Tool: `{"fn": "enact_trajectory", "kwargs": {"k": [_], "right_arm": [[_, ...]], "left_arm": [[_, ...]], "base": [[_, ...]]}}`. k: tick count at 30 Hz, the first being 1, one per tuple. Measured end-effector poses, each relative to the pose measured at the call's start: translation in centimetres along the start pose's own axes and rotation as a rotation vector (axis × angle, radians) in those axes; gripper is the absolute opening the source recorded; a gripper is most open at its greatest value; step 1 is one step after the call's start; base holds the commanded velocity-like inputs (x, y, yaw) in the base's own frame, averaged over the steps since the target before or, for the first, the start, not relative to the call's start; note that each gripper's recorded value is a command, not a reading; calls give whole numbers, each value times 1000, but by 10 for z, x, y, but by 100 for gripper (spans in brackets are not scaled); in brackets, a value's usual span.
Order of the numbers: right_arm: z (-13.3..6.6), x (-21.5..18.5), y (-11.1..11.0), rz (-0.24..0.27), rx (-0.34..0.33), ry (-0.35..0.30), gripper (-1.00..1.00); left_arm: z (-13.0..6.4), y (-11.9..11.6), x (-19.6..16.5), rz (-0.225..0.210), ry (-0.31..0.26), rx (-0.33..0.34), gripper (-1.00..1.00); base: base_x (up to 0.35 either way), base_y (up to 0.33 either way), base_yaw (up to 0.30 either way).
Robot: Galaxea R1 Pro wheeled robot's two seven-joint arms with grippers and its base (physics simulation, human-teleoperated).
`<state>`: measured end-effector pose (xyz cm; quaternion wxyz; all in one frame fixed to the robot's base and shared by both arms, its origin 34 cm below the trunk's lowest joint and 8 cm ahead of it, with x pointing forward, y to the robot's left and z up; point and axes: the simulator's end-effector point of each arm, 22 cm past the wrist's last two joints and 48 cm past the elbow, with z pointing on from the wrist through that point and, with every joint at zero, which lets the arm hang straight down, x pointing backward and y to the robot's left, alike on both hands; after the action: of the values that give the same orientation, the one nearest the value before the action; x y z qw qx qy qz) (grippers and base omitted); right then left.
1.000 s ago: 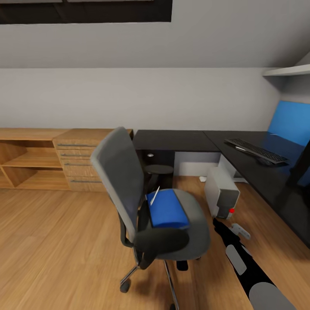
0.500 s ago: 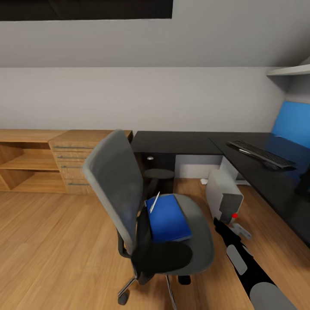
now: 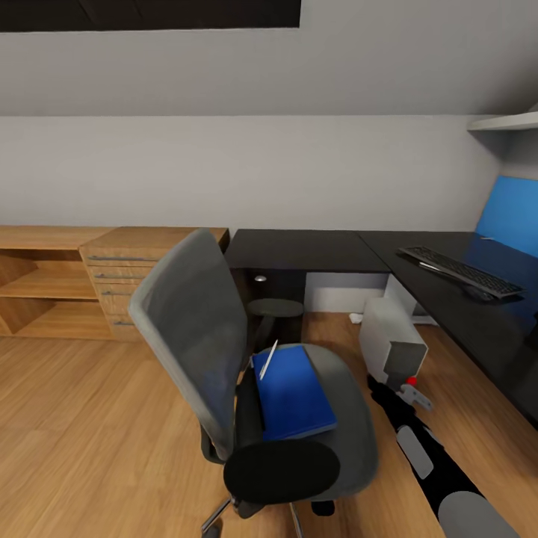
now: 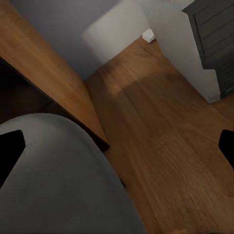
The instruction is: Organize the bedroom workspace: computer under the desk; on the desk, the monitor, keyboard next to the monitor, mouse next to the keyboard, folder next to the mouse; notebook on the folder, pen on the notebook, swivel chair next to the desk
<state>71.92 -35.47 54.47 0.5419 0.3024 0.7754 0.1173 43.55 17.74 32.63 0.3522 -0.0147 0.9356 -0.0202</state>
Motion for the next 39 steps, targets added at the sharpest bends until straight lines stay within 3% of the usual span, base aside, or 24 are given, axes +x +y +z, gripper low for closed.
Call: {"fn": "enact_trajectory", "kwargs": {"k": [8, 19, 29, 39], "right_arm": [[-1, 11, 5, 3, -51, 63, 100], [-3, 24, 11, 11, -100, 104, 100], [-5, 23, -7, 4, -103, 122, 100], [-7, 29, -3, 9, -144, 146, 100]], "left_arm": [[0, 0, 0, 0, 1, 0, 100], [0, 0, 0, 0, 0, 0, 100], [0, 0, 0, 0, 0, 0, 100], [0, 0, 0, 0, 0, 0, 100]], "base": [[6, 0, 0], [0, 0, 0], [0, 0, 0], [0, 0, 0]]}}
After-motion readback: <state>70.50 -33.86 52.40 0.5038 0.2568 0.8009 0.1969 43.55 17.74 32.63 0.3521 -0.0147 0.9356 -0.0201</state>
